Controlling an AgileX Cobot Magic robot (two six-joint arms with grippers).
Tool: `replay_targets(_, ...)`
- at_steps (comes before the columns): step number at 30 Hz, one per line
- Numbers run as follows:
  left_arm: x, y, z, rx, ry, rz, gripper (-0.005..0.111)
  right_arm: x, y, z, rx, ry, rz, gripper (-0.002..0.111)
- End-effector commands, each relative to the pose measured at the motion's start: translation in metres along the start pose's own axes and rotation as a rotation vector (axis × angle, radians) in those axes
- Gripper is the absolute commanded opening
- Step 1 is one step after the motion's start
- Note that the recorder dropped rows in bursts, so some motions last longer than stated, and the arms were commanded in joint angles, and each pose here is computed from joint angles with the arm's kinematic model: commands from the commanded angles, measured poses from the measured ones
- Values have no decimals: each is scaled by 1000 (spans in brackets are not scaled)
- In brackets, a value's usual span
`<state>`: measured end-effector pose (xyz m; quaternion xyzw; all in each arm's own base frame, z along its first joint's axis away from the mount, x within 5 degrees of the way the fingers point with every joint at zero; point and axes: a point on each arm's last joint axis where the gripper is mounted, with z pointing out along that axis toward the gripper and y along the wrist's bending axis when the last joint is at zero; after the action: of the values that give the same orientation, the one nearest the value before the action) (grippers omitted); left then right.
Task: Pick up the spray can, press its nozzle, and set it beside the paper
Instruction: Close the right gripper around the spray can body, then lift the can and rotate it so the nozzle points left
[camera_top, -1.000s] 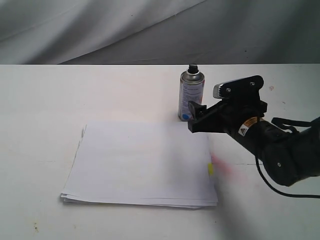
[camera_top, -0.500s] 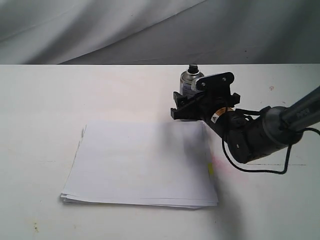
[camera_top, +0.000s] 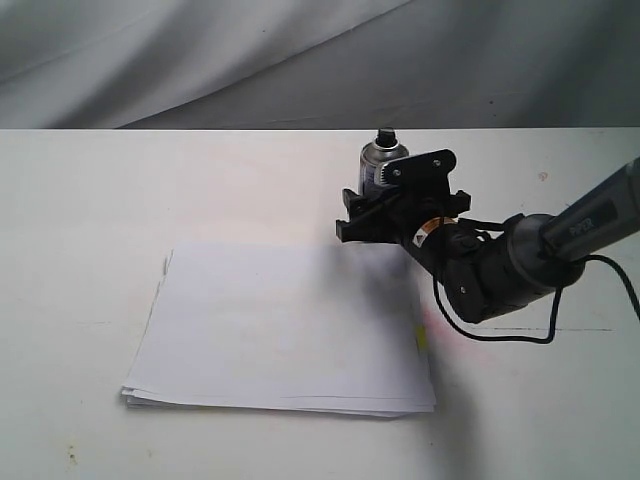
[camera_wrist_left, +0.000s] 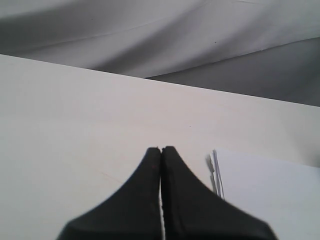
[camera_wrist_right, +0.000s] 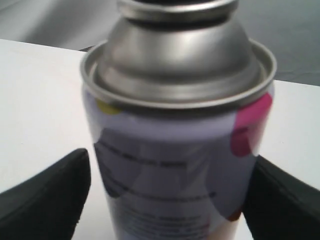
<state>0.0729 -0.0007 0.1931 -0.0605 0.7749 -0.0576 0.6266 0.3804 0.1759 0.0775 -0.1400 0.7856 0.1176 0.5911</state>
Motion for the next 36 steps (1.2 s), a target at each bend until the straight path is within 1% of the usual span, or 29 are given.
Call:
replay_targets(1, 1, 0, 0, 5, 0, 0, 0, -2, -4, 1, 9, -5, 3, 57)
replay_targets(3, 1, 0, 0, 5, 0, 0, 0, -2, -4, 1, 9, -3, -1, 43)
replay_targets(5, 1, 0, 0, 5, 0, 0, 0, -2, -5, 1, 18, -3, 7, 27)
replay_targets(8, 1, 0, 0, 5, 0, 0, 0, -2, -5, 1, 23, -2, 11, 5)
replay_targets(9, 1, 0, 0, 5, 0, 0, 0, -2, -5, 1, 23, -2, 9, 0)
replay_targets(12, 1, 0, 0, 5, 0, 0, 0, -2, -5, 1, 22, -3, 9, 0)
replay_targets(14, 1, 0, 0, 5, 0, 0, 0, -10, -5, 0, 25, -16, 14, 0)
replay_targets(17, 1, 0, 0, 5, 0, 0, 0, -32, -4, -7, 20, 0, 15, 0)
replay_targets(20, 1, 0, 0, 5, 0, 0, 0, -58, -4, -18, 10, 43, -81, 0)
replay_targets(24, 1, 0, 0, 5, 0, 0, 0, -94, -9, -42, -7, 132, -190, 0)
replay_targets(30, 1, 0, 0, 5, 0, 0, 0, -149, -10, -90, -40, 185, -234, 0)
replay_targets(32, 1, 0, 0, 5, 0, 0, 0, -161, -10, -107, -56, 220, -263, 0)
replay_targets(36, 1, 0, 0, 5, 0, 0, 0, -166, -9, -132, -83, 355, -303, 0)
